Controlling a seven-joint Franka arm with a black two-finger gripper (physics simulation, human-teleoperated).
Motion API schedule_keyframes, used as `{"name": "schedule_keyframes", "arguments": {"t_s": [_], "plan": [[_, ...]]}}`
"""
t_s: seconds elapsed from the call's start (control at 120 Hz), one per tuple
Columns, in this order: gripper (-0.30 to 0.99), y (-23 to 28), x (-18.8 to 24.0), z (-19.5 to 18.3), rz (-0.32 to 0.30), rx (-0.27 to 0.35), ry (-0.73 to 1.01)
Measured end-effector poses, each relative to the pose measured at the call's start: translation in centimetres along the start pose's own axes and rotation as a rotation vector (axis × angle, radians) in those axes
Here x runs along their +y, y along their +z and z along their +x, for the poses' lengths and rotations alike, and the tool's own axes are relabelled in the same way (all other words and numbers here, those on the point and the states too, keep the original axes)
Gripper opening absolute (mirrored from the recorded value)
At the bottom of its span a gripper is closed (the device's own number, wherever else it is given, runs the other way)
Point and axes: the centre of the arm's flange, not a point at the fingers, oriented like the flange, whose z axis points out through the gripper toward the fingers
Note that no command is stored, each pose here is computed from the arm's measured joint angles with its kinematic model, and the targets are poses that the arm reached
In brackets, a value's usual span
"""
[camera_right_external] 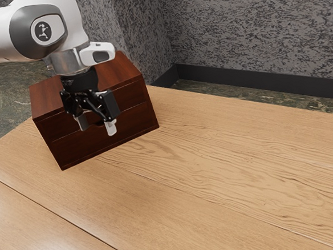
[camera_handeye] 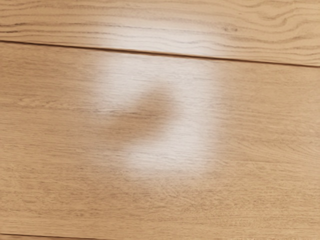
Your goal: Pull the drawer handle with one arm to open the drawer
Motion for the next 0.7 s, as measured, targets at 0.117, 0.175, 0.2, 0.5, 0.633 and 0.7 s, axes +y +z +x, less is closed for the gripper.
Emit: {"name": "schedule_keyframes", "arguments": {"t_s": [0.117,0.175,0.2,0.5,0.633,0.7], "plan": [[0.69,0.0,-1.1,-0.1,-0.023,-0.001,-0.013],[0.69,-1.9,-1.2,-1.3,-0.018,0.038,-0.015],[0.69,-4.4,-0.9,-2.7,-0.007,0.088,-0.009],[0.69,-14.3,4.2,-9.2,0.105,0.326,0.314],[0.69,-9.7,1.3,-4.8,0.092,0.212,0.504],[0.69,-7.5,-0.4,-2.9,0.081,0.167,0.571]]}}
